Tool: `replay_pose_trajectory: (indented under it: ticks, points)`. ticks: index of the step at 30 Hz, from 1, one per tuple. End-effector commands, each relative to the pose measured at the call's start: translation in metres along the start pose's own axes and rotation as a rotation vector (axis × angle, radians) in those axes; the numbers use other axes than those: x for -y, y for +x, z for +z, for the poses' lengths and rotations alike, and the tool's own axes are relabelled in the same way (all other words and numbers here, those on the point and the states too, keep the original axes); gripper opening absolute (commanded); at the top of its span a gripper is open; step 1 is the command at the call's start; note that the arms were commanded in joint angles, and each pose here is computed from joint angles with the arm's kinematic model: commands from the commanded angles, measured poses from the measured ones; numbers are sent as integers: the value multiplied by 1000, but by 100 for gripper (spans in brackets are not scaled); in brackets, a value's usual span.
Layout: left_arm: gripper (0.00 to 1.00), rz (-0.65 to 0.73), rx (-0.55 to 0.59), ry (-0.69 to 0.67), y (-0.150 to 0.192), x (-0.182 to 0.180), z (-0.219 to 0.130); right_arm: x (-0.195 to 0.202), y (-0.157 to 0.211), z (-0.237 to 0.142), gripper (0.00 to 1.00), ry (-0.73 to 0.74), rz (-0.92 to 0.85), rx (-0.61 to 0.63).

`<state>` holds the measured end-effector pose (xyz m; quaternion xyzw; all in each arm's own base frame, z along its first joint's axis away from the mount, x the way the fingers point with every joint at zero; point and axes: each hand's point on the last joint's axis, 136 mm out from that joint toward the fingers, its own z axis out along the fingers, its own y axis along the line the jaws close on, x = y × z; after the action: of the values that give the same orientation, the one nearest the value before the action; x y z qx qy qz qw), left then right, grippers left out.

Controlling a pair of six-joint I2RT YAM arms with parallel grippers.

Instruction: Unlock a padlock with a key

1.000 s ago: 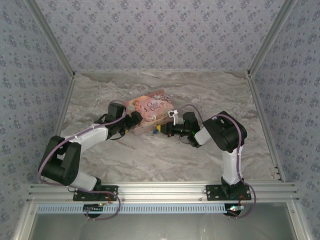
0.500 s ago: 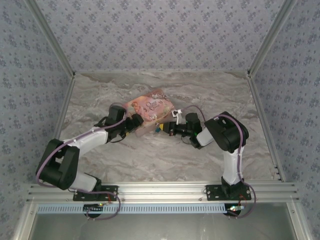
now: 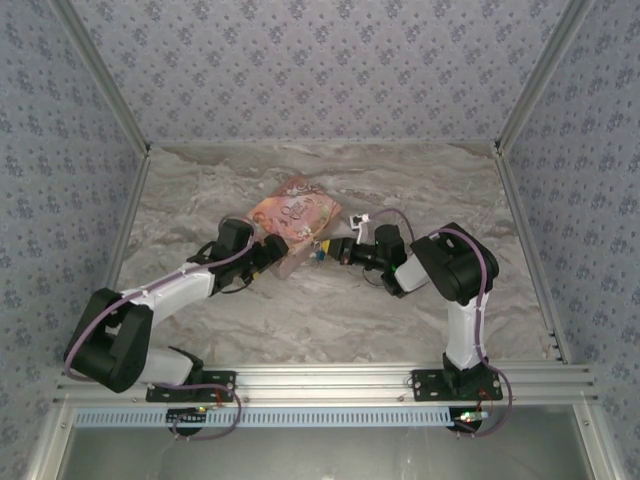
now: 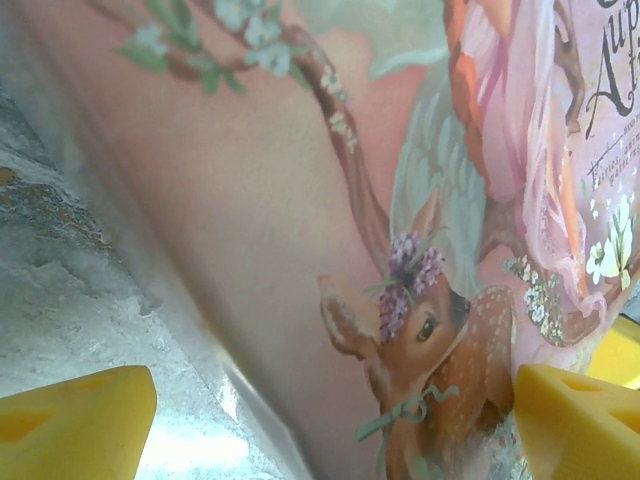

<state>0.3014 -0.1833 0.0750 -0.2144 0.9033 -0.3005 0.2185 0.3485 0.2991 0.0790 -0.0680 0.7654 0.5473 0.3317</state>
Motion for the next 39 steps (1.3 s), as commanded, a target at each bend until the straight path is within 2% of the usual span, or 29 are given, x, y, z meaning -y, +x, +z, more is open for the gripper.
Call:
replay_pose_trajectory:
  ticks: [1, 8, 13, 17, 22, 39]
  points:
    - [91, -25, -57, -136, 21, -40, 2, -17, -25, 4, 0, -41, -46, 68]
    - [91, -21, -52, -138, 20, -39, 3, -10, -9, 9, 1, -31, -65, 20]
    - [91, -21, -46, -143, 18, -39, 3, -7, -13, -3, 37, -18, -112, 39]
    - [91, -19, -47, -145, 18, -39, 4, -4, -7, -1, 51, -19, -131, 19]
    - [92, -15, -49, -146, 17, -37, 4, -3, -2, 8, 55, -52, -131, -7]
    - [92, -19, -49, -148, 16, -36, 6, -12, 15, 28, 55, -140, -140, -67]
